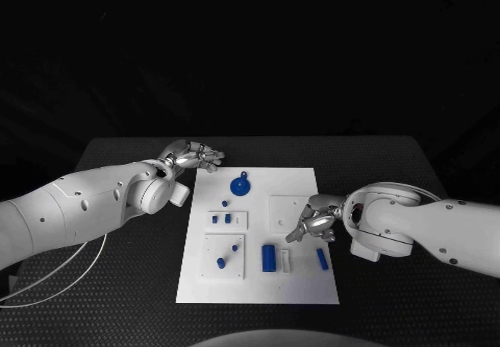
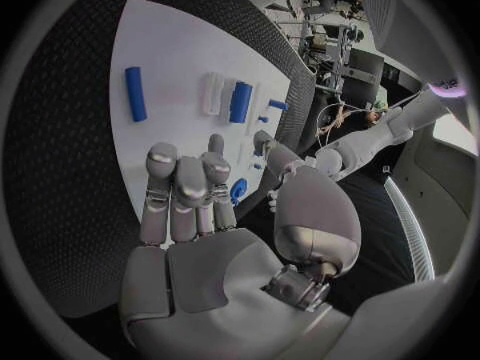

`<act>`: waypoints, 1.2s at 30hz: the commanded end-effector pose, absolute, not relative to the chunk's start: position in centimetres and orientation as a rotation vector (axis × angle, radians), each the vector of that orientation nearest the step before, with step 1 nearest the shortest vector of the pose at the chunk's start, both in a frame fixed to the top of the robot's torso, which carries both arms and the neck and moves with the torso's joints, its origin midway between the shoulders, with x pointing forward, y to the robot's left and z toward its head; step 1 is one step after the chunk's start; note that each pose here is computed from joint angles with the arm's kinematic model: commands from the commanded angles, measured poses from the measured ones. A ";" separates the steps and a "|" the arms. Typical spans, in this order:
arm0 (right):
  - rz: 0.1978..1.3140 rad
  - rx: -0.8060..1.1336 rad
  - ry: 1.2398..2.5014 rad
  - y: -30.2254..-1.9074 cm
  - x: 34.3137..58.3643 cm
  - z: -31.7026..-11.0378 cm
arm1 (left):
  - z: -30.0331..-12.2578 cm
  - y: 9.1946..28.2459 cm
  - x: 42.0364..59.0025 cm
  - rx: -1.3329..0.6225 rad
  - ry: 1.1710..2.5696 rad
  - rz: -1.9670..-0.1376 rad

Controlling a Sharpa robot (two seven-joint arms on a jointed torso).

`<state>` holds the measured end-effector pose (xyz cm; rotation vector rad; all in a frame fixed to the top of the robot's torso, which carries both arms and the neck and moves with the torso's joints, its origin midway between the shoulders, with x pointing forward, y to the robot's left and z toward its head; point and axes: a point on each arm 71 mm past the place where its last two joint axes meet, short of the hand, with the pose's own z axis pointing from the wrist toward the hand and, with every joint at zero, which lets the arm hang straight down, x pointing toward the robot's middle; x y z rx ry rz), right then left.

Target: Assemble the parts on the task board

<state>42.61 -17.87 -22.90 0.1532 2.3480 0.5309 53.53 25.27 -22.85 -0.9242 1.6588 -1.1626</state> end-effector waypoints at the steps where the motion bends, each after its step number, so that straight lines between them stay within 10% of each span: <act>1: 0.503 0.131 2.367 -19.2 43.0 -23.0 | -22.8 25.0 53.5 -0.912 1.666 -1.181; 14: 0.212 -0.095 2.468 -22.6 42.6 -24.4 | -22.8 25.0 53.5 -0.911 1.666 -1.187; 36: 0.166 -0.152 2.434 -22.0 41.0 -27.5 | -22.8 25.1 53.4 -0.911 1.675 -1.194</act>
